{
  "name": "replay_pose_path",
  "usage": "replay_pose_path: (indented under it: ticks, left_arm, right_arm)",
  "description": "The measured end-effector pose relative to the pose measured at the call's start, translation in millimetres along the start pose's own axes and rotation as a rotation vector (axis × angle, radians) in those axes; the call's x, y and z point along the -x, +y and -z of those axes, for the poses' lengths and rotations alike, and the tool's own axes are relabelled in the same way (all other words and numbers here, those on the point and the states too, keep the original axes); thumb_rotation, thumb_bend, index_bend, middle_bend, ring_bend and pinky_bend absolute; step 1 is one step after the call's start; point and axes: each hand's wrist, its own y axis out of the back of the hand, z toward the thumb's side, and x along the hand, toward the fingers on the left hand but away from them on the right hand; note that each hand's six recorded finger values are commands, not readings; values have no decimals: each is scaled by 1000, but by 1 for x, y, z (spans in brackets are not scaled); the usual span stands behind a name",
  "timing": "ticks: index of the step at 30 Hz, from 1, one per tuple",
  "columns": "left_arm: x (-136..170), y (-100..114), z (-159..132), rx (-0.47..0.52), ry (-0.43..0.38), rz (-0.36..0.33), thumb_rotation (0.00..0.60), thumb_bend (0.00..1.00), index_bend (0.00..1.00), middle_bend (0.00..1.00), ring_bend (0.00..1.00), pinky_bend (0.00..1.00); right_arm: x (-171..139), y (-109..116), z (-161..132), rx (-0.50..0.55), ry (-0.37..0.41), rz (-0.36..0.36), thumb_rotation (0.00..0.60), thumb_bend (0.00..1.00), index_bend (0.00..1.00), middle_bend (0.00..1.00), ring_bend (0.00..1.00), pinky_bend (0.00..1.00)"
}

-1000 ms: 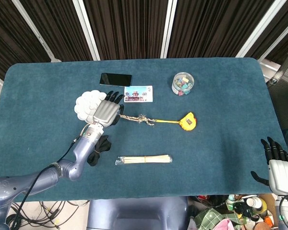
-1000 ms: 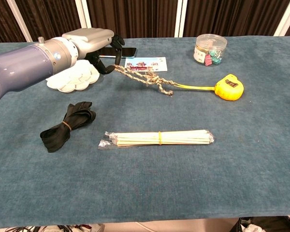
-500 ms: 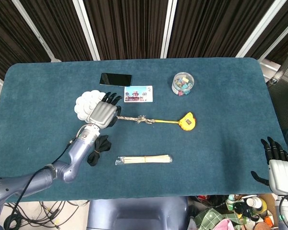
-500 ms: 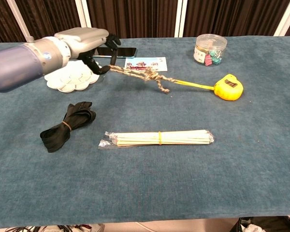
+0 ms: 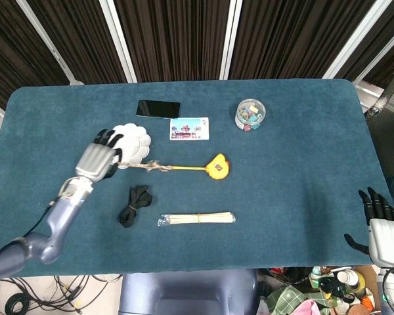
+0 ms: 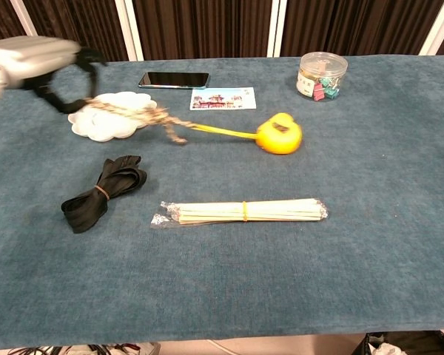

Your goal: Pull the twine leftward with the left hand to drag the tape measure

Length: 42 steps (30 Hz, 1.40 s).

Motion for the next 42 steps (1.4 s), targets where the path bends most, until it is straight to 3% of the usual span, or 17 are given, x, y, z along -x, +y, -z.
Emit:
replay_pose_path:
  ticks: [10, 19, 26, 30, 38, 41, 42]
  left_arm:
    - [66, -9, 92, -49, 128, 38, 600, 508, 612, 112, 0, 0]
    - [96, -11, 157, -113, 245, 85, 600, 508, 612, 112, 0, 0]
    - [104, -13, 192, -115, 331, 114, 600, 508, 611, 112, 0, 0]
    - [93, -16, 193, -86, 339, 130, 600, 508, 607, 111, 0, 0]
    - [48, -4, 136, -66, 187, 73, 600, 508, 598, 110, 0, 0]
    - [36, 2, 108, -53, 119, 48, 600, 459, 509, 92, 0, 0]
    - [33, 4, 99, -48, 99, 43, 600, 407, 415, 68, 0, 0]
  right_arm:
    - [-1, 0, -1, 0, 5, 3, 600, 78, 9, 0, 66, 157]
    - [-1, 0, -2, 0, 5, 5, 600, 78, 9, 0, 66, 156]
    - [-1, 0, -2, 0, 5, 5, 600, 78, 9, 0, 66, 157]
    - [-1, 0, -2, -1, 7, 4, 600, 78, 9, 0, 66, 157]
    - [-1, 0, -2, 1, 5, 2, 600, 78, 9, 0, 66, 156]
    - [0, 0, -1, 2, 5, 1, 600, 78, 10, 0, 66, 156]
    - [0, 0, -2, 3, 6, 1, 600, 79, 10, 0, 66, 156]
